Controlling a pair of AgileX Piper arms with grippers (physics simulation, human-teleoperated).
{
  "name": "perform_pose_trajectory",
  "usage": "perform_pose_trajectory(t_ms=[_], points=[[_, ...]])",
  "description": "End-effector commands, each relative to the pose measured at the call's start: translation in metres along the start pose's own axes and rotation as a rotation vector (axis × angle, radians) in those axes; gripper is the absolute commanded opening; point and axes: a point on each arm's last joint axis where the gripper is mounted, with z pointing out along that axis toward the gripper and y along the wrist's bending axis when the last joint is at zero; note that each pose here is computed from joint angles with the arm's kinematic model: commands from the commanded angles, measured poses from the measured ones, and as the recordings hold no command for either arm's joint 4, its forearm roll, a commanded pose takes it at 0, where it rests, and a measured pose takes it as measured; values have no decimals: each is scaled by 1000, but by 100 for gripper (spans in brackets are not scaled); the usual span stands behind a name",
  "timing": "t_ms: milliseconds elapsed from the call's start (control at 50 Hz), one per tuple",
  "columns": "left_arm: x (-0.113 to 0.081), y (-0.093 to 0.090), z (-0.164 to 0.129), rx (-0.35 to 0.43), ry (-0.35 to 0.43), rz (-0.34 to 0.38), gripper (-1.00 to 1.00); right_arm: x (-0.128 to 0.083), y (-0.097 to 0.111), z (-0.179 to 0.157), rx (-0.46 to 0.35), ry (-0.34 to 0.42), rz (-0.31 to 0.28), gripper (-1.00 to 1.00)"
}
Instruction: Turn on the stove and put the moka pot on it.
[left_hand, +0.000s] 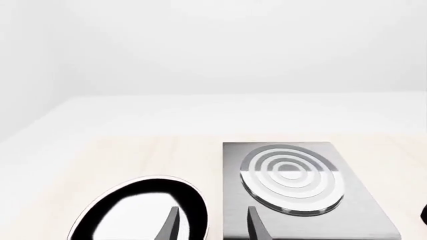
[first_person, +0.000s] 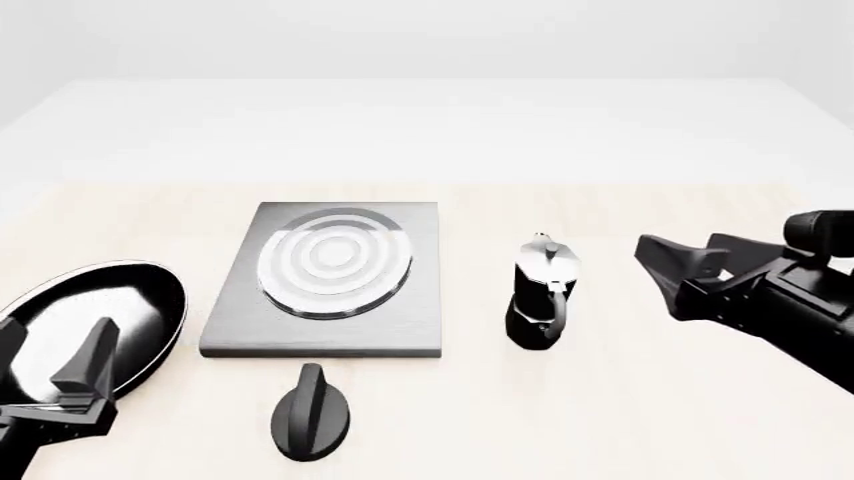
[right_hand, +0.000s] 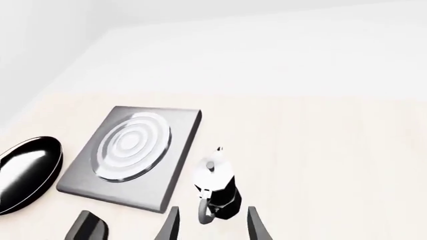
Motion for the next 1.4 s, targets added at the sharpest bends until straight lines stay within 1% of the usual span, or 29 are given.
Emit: perform_pose_trajectory(t_ms=[20,140,200,340,540,600,660,700,780,880,1100,1240,1400], points=[[1,0,2,-1,5,-6,100,11,-1,16,-4,26,-4,100],[1,0,2,-2,6,-3,100,13,-3,23,6,28,-6,100],[1,0,3,-2,6,-3,100,18,-4,27,6,37,-2,100],[1,0,3,-3,7,-1,100,27,-2,36,-8,51,12,100],[1,1,3,-6,6,1,100,35,1,47,-27,63,31,100],[1,1,3,-6,5,3,100,39,0,50,-26,67,33,100],[1,1,3,-7,4,4,100,42,0,53,-25,75,15,100],[1,1,2,-7,3,5,100,43,0,54,-27,72,27,100],[1,1,2,-7,2,6,100,46,0,58,-29,73,23,100],[1,1,1,-8,-2,10,100,56,-1,66,-34,83,28,100],[0,1,0,-10,-6,15,100,62,-1,74,-38,86,35,100],[0,1,0,-9,-6,15,100,67,-1,77,-37,89,60,100],[0,1,1,-9,-4,15,100,73,3,80,-58,100,72,100]])
